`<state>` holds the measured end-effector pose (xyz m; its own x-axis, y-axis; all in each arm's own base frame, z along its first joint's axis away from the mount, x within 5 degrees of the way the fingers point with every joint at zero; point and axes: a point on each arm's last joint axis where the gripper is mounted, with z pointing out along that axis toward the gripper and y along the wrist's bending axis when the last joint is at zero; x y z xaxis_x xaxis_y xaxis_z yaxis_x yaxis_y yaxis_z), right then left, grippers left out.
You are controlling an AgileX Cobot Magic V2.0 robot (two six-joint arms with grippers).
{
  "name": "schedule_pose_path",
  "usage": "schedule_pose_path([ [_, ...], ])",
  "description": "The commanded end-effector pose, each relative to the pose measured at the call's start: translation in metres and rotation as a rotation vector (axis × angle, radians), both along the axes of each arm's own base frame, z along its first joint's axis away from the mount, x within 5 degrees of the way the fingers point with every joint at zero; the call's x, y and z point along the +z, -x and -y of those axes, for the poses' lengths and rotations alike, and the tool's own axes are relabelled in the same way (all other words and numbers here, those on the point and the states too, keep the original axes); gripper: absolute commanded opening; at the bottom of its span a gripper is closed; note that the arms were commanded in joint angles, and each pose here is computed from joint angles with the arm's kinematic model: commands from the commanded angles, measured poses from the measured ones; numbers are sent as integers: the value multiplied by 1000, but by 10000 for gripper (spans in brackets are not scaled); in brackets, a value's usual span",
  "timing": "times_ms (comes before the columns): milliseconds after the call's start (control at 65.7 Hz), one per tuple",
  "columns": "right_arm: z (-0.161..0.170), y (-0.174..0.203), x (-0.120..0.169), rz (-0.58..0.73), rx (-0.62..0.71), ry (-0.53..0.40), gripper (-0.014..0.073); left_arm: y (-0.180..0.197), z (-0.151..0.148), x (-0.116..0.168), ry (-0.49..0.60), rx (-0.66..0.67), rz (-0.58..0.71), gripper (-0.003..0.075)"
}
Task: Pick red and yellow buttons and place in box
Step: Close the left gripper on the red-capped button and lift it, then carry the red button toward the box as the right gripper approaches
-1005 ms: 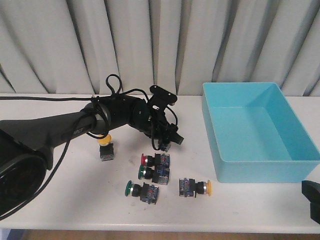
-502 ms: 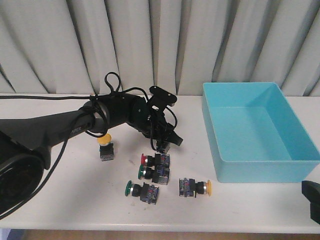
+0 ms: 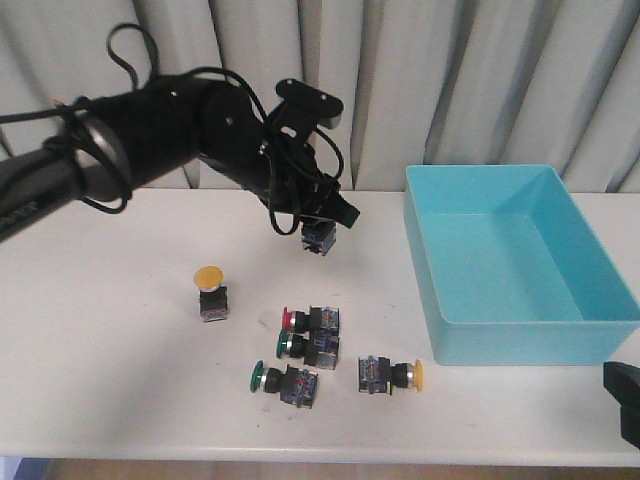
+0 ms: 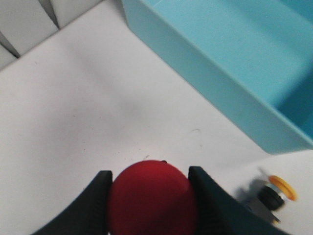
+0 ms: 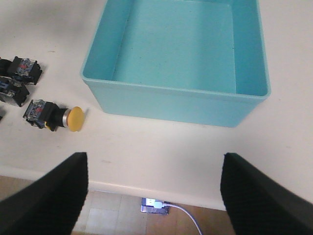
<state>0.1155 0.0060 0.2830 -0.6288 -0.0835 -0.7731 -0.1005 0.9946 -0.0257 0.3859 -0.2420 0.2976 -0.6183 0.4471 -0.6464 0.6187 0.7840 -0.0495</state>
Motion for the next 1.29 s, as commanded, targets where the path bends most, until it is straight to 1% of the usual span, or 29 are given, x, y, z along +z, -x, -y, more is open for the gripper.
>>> schedule_pose_path([
  [0, 1, -5, 13, 80, -5, 5, 538, 28, -12, 59, 76, -7, 101, 195],
  [61, 1, -5, 13, 80, -5, 5, 538, 41, -20, 66, 85, -4, 117, 195],
  [167, 1, -5, 13, 80, -5, 5, 538, 63, -34, 62, 100, 12, 139, 195],
  [183, 1, -5, 13, 80, -5, 5, 538, 67, -37, 56, 93, 13, 132, 195],
  [228, 1, -5, 13, 80, -5, 5, 538, 78, -44, 54, 103, 22, 150, 195],
  [350, 1, -5, 14, 81, -5, 5, 538, 100, -60, 39, 118, 44, 180, 199],
  [365, 1, -5, 14, 81, -5, 5, 538, 103, -61, 33, 112, 44, 172, 199],
  [457, 1, -5, 14, 81, -5, 5, 538, 118, -69, 22, 114, 50, 159, 199],
  [533, 1, -5, 13, 80, -5, 5, 538, 126, -72, 11, 125, 59, 108, 199],
  [624, 1, -5, 13, 80, -1, 9, 538, 131, -70, 2, 114, 16, 51, 199],
  [700, 0, -5, 13, 79, 14, 21, 538, 133, -64, 0, 143, -45, 24, 200],
  [837, -3, -5, 14, 88, 77, 47, 538, 139, -49, 3, 257, -204, 20, 200],
  [913, -6, -7, 13, 86, 134, 59, 538, 143, -43, 4, 300, -298, 28, 200],
  [989, -11, -11, 10, 77, 218, 75, 538, 145, -37, 6, 335, -389, 62, 201],
  [1050, -18, -15, 8, 52, 315, 64, 538, 146, -35, 7, 337, -465, 109, 202],
  [1065, -20, -16, 7, 51, 351, 77, 538, 147, -34, 7, 335, -483, 120, 202],
  [1126, -28, -20, 3, 26, 461, 59, 538, 149, -33, 8, 324, -556, 171, 202],
  [1141, -30, -21, 3, 28, 486, 39, 538, 149, -33, 9, 322, -571, 181, 202],
  [1187, -37, -24, 2, 29, 587, 28, 538, 150, -32, 9, 318, -615, 211, 202],
  [1202, -39, -25, 1, 36, 629, 38, 538, 151, -32, 10, 317, -626, 218, 202],
  [1278, -48, -31, 2, 61, 765, 9, 538, 153, -30, 11, 312, -688, 257, 202],
])
